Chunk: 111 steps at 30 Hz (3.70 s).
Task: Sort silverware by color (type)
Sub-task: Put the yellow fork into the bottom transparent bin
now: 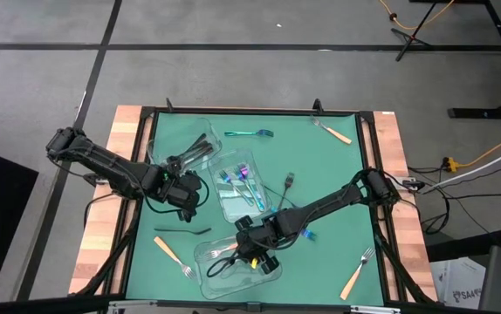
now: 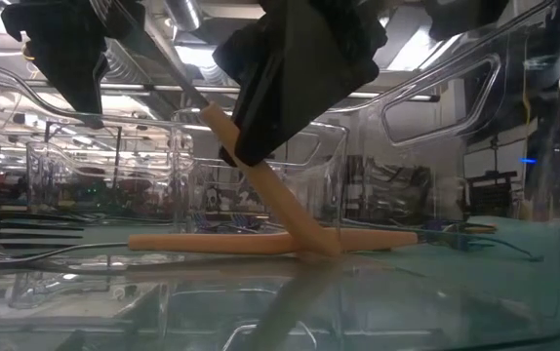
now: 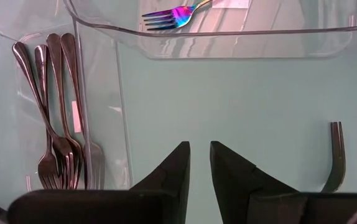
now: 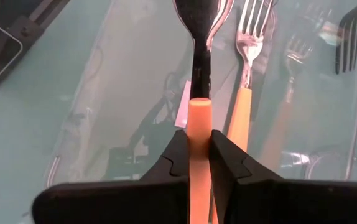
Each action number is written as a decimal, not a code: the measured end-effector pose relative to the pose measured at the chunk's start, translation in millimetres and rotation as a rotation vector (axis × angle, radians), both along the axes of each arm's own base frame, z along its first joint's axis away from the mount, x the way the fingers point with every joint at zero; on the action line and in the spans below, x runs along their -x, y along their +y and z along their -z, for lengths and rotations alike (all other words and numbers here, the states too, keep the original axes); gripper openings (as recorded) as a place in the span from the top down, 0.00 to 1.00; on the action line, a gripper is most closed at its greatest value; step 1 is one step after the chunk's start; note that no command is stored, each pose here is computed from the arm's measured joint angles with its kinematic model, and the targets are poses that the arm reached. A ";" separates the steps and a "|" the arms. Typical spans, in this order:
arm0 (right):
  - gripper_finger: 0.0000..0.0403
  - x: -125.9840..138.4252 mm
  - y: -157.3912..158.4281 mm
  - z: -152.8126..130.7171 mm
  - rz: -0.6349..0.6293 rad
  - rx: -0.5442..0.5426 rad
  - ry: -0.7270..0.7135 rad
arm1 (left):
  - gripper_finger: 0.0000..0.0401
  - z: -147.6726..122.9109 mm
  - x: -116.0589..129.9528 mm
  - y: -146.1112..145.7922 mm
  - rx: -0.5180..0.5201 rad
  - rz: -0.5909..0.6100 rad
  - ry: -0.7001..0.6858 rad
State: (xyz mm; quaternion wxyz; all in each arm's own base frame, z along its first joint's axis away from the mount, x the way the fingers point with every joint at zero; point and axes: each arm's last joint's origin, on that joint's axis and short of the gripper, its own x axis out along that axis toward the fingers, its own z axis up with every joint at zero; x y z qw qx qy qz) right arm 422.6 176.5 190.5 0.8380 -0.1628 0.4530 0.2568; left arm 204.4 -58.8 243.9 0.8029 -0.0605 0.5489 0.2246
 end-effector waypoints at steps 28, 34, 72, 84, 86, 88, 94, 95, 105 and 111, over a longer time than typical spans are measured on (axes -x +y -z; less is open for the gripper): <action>0.64 0.0 0.0 -0.5 0.000 0.000 -0.002 | 0.86 1.5 23.5 -53.4 0.279 -0.081 0.011; 0.64 0.0 0.0 -0.6 0.000 0.000 -0.003 | 0.86 1.4 40.2 -77.0 0.378 -0.287 -0.030; 0.64 0.1 0.1 -0.5 0.000 0.000 -0.002 | 0.86 56.9 38.0 -147.8 0.587 -0.936 0.034; 0.64 0.1 0.1 -0.6 -0.001 0.000 -0.003 | 0.86 68.1 26.4 -160.3 0.659 -0.923 -0.022; 0.64 0.1 0.1 -0.6 -0.001 0.000 -0.003 | 0.86 68.1 26.1 -160.1 0.671 -0.990 -0.039; 0.64 0.0 0.1 -0.6 -0.001 0.000 -0.003 | 0.86 68.0 26.0 -159.8 0.682 -1.059 -0.060; 0.64 0.1 0.1 -0.6 -0.001 0.000 -0.003 | 0.86 68.0 25.6 -159.4 0.700 -1.162 -0.090; 0.64 0.1 0.1 -0.6 -0.001 0.000 -0.003 | 0.86 68.0 25.6 -159.4 0.702 -1.168 -0.091; 0.64 0.3 0.6 -0.6 -0.002 0.000 -0.003 | 0.86 67.9 25.6 -159.3 0.699 -1.161 -0.094; 0.64 0.2 0.6 -0.6 -0.002 0.000 -0.003 | 0.86 67.9 25.6 -159.3 0.678 -1.055 -0.082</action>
